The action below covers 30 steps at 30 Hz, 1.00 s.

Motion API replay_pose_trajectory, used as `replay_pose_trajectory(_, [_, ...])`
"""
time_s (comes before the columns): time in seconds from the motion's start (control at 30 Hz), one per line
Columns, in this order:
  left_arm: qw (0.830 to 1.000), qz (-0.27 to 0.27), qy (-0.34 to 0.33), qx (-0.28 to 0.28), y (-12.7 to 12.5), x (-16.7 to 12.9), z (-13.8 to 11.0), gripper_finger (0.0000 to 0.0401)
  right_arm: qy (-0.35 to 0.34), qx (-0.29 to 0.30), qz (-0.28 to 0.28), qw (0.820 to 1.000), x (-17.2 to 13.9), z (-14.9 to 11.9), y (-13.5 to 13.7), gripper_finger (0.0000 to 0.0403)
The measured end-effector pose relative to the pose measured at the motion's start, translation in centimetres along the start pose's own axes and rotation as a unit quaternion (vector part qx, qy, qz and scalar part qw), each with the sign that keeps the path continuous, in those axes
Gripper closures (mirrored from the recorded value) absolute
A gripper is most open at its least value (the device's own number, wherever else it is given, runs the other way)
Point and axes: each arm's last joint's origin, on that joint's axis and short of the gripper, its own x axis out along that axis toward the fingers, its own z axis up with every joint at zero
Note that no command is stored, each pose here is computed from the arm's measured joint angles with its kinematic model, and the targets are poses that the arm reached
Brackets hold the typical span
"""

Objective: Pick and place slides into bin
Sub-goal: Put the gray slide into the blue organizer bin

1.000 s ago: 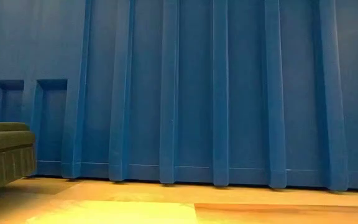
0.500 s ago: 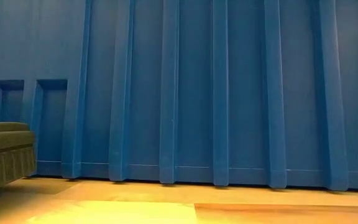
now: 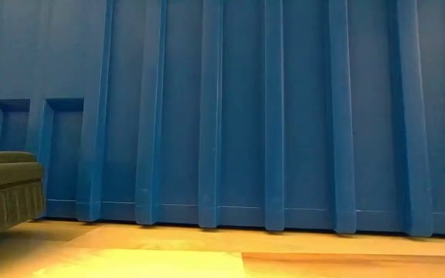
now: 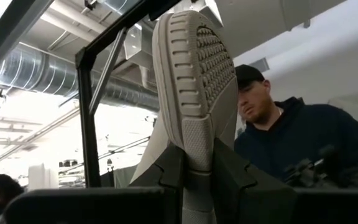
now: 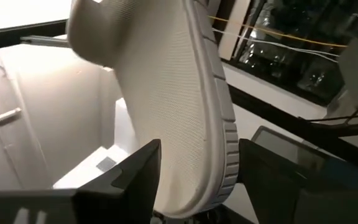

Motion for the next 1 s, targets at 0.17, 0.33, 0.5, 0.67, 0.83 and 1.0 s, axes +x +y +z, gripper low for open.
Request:
replay_pose_trajectory(0.17, [1.000,-0.002,-0.005,-0.008,-0.2,0.3,-0.2,0.0367,0.016,0.015,-0.004,1.000,0.1,0.4,0.0,0.0203])
replay_pose_trajectory(0.33, [0.999,-0.012,-0.010,-0.050,-0.7,0.9,0.1,0.0367,0.043,-0.002,-0.016,0.999,0.0,-0.5,0.4,0.0202])
replay_pose_trajectory(0.5, [0.996,0.005,-0.053,-0.075,-1.3,1.2,1.2,0.0367,0.030,-0.093,-0.030,0.995,-0.5,-0.2,1.1,0.0202])
replay_pose_trajectory(0.67, [0.990,0.063,-0.058,-0.111,-0.7,0.5,0.1,0.0367,-0.028,-0.252,-0.077,0.964,-1.6,0.4,3.0,0.0203])
replay_pose_trajectory(0.83, [0.971,0.159,-0.054,-0.170,0.2,-0.9,-2.6,0.0367,-0.095,-0.424,-0.139,0.890,-2.7,-0.1,5.8,0.0203])
replay_pose_trajectory(1.0, [0.963,0.182,-0.090,-0.176,0.0,-1.7,-3.0,0.0366,-0.112,-0.536,-0.222,0.807,-3.4,-1.4,7.0,0.0203])
